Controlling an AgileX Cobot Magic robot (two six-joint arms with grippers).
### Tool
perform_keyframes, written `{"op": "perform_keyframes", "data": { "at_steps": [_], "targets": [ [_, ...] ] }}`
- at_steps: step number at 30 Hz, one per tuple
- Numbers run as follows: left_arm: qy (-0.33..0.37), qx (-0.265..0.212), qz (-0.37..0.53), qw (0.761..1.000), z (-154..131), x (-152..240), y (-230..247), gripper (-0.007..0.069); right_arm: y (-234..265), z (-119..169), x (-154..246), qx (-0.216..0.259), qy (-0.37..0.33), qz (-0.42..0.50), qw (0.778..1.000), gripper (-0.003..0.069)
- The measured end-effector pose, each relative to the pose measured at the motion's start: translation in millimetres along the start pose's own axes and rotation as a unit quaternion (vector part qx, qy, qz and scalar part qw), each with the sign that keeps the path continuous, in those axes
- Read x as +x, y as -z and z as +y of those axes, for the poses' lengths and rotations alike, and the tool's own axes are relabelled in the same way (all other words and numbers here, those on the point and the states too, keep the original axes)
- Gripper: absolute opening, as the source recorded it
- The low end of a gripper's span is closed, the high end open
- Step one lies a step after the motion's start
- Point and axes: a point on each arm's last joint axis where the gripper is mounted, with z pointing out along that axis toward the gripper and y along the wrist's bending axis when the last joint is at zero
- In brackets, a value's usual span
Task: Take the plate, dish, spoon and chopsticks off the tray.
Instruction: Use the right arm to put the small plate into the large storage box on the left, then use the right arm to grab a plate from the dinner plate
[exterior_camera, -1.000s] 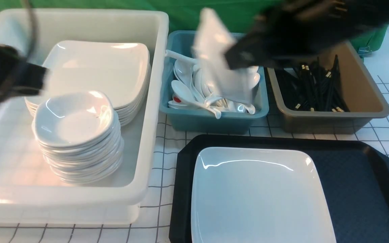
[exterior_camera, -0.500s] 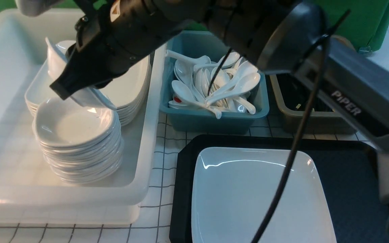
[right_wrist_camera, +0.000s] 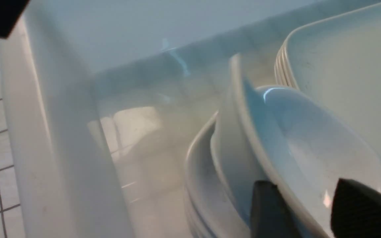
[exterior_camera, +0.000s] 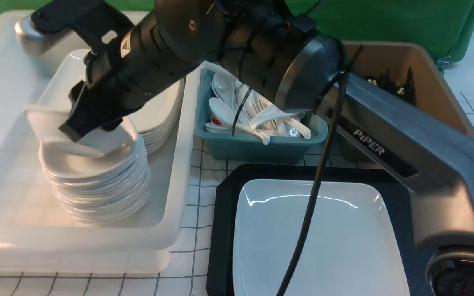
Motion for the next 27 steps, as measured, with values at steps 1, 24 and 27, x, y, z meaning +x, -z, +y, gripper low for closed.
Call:
{"op": "perform_keyframes", "data": {
  "at_steps": [1, 24, 27],
  "targets": [
    [0.0, 0.0, 0.0, 1.0, 0.0, 0.0, 0.0, -0.0001, 0.0, 1.9, -0.3, -0.002, 0.001, 0.001, 1.0, 0.0349],
    [-0.119, 0.234, -0.027, 0.965, -69.8, 4.0, 7.5, -0.0001, 172.9, -71.6, 34.2, 0.146, -0.117, 0.096, 0.978, -0.0001],
    [-0.148, 0.271, -0.017, 0.951, -91.3, 9.9, 6.8, -0.0001, 198.9, -88.8, 79.7, 0.166, -0.169, 0.145, 0.961, -0.0002]
  ]
}}
